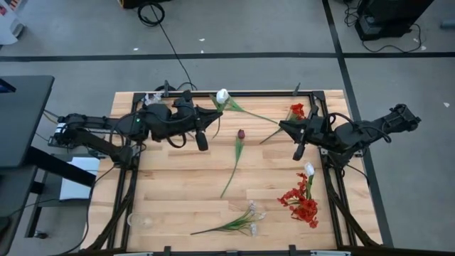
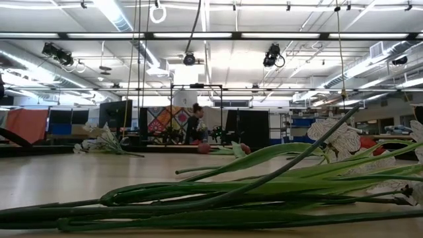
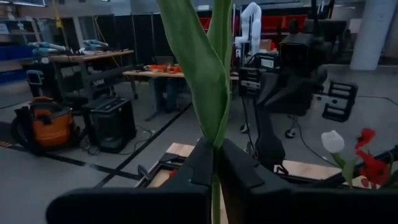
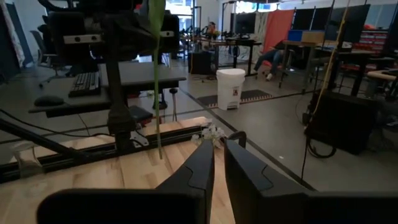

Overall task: Sort flowers into vase by color
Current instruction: Put the white flower into the red vase

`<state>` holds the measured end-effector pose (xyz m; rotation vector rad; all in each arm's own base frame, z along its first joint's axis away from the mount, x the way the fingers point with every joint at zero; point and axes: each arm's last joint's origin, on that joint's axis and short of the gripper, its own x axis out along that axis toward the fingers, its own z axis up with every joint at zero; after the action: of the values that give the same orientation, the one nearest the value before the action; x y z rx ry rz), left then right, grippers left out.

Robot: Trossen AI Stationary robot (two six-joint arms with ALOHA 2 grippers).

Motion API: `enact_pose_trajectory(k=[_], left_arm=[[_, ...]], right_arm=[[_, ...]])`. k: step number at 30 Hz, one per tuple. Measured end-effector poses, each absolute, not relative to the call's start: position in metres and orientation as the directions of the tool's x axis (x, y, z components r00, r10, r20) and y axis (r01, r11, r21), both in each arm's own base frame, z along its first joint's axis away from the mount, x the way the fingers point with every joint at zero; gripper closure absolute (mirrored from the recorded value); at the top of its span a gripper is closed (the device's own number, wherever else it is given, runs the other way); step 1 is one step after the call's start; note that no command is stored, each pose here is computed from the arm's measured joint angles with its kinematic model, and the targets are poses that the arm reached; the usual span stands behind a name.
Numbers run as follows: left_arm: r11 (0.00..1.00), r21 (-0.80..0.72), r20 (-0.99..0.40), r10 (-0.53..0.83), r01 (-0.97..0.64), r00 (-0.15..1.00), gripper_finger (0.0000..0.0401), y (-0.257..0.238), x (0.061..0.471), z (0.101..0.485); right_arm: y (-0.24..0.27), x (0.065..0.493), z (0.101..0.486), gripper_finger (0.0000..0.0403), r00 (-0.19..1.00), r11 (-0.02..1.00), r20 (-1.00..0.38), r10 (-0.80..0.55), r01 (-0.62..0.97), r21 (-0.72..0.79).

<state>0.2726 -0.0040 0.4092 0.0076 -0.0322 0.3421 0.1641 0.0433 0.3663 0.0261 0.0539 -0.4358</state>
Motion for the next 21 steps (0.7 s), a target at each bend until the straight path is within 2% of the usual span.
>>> enact_pose_trajectory(k=[4, 10, 15, 21], left_arm=[[0.951, 0.017, 0.036, 0.307, -0.308, 0.951, 0.0383, -0.004, 0.273, 0.409], [0.969, 0.184, 0.072, 0.152, -0.163, 0.986, 0.0382, 0.003, 0.28, 0.41], [0.984, 0.11, 0.126, 0.123, -0.137, 0.984, 0.0381, 0.014, 0.278, 0.416], [0.991, 0.102, 0.087, 0.08, -0.088, 0.993, 0.0381, 0.015, 0.279, 0.412]], right_arm=[[0.043, 0.164, 0.366, 0.0355, 0.905, 0.906, -0.058, -0.421, 0.422, 0.014], [0.043, 0.164, 0.366, 0.0355, 0.906, 0.907, -0.058, -0.42, 0.421, 0.014], [0.043, 0.164, 0.366, 0.0355, 0.906, 0.907, -0.057, -0.419, 0.421, 0.015], [0.043, 0.164, 0.366, 0.0355, 0.906, 0.907, -0.057, -0.419, 0.421, 0.014]])
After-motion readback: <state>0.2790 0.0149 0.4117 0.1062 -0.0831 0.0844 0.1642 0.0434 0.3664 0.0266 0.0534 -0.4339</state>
